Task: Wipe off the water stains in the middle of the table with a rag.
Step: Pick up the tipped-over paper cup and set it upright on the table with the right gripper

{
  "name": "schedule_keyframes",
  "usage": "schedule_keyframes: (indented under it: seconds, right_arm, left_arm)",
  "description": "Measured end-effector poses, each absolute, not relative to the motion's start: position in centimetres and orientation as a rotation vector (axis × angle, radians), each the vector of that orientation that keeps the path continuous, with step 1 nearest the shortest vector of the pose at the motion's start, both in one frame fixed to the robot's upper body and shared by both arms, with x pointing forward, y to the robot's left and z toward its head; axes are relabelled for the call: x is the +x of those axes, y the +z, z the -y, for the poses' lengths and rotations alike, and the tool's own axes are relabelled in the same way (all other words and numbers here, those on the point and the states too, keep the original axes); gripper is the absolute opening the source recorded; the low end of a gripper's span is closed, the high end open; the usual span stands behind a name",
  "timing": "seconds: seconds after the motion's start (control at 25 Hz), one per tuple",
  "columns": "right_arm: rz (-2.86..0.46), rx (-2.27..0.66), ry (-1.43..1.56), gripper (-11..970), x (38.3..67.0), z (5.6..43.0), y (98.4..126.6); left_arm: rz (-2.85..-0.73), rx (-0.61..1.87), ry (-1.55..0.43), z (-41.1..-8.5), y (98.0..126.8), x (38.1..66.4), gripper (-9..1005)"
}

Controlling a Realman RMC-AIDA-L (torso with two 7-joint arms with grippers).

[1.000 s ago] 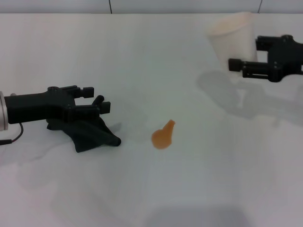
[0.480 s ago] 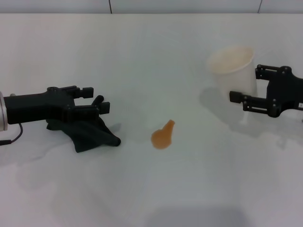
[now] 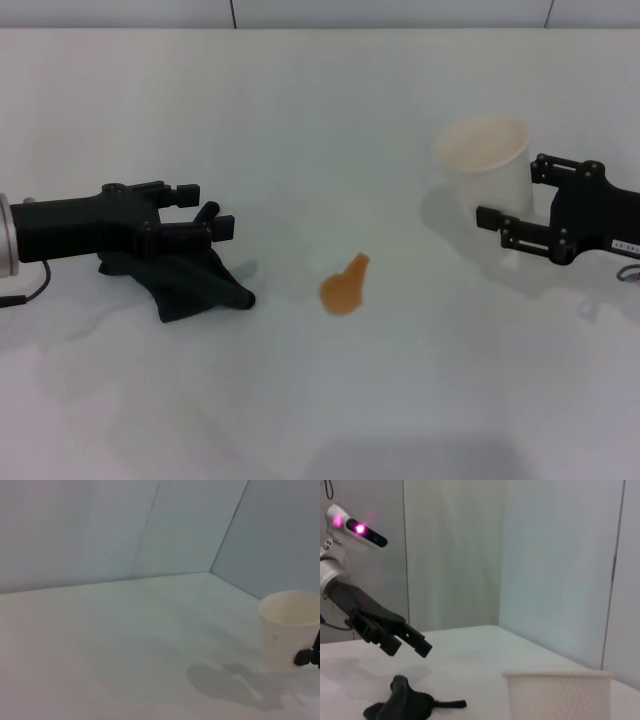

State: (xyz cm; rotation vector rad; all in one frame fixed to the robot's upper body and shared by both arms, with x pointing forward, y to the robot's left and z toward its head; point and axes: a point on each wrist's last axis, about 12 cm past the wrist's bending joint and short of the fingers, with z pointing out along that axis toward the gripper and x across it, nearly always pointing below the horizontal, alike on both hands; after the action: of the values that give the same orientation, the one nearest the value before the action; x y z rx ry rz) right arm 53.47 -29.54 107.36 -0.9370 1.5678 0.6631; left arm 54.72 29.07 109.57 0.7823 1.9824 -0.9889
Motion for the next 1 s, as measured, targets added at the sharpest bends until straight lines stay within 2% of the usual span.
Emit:
schedule_keyframes:
  seconds: [0.44, 1.0]
  right_arm:
    - [-1.628, -1.118, 0.581, 641, 53.5, 29.3, 106.4]
    - [-1.681, -1.129, 0.465, 643, 54.2, 29.6, 105.6]
  left_arm:
    - [-1.983, 0.780, -0.990, -29.1, 109.5, 54.6, 846]
    - [-1.973, 0.776, -0.990, -29.0, 109.7, 54.8, 846]
